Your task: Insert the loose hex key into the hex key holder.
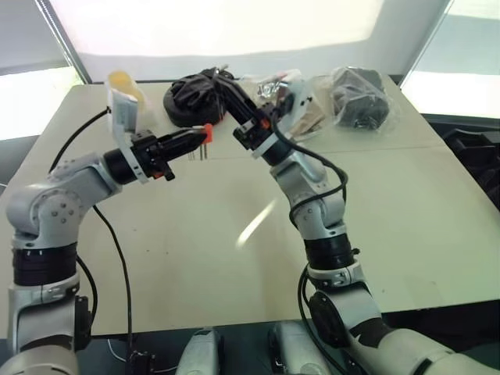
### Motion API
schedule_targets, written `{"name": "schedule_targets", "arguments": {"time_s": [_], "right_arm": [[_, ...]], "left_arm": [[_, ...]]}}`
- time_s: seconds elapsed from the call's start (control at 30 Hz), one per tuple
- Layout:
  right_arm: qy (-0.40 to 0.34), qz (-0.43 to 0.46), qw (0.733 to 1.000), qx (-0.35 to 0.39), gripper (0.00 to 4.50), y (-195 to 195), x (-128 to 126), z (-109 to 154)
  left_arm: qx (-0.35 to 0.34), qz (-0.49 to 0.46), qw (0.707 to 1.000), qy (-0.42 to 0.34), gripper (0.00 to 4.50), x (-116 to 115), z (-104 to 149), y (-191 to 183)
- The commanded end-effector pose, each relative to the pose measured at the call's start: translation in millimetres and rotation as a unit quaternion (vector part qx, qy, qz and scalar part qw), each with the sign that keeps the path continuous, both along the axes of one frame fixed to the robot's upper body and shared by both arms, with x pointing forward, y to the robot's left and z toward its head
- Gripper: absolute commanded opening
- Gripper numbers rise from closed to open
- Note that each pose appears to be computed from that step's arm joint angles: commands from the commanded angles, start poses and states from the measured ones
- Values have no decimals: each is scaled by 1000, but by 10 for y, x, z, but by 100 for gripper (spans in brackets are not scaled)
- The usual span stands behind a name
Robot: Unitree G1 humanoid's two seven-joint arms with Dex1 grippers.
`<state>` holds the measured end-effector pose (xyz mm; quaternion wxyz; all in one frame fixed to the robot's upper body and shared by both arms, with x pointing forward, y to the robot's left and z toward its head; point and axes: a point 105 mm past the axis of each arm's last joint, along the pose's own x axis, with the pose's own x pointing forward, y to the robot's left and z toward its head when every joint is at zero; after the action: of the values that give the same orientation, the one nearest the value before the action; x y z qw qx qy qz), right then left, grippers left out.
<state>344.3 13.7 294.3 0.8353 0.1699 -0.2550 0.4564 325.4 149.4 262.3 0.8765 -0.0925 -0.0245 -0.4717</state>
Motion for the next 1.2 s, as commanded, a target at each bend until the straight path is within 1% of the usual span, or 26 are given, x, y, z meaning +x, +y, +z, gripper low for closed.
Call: {"name": "schedule_targets", "arguments": {"time_s": [0.03,0.4,0.73,1.0,1.2], "right_arm": [[-47,16,999,18,3,24,-171,251],[-48,22,999,12,3,91,-213,209],[-52,18,998,6,3,119,-196,202],[-59,1,998,1,3,58,-110,220],[-58,7,998,-2,3,72,-136,216]], "left_arm": [[-6,7,1000,-26,22,-9,137,24],[-19,-4,1000,-24,22,-12,163,-71],[-20,-12,1000,-21,22,-52,151,-120],[-23,-15,999,-23,22,-84,174,-145],[-30,-10,999,-21,22,-89,190,-122]]}}
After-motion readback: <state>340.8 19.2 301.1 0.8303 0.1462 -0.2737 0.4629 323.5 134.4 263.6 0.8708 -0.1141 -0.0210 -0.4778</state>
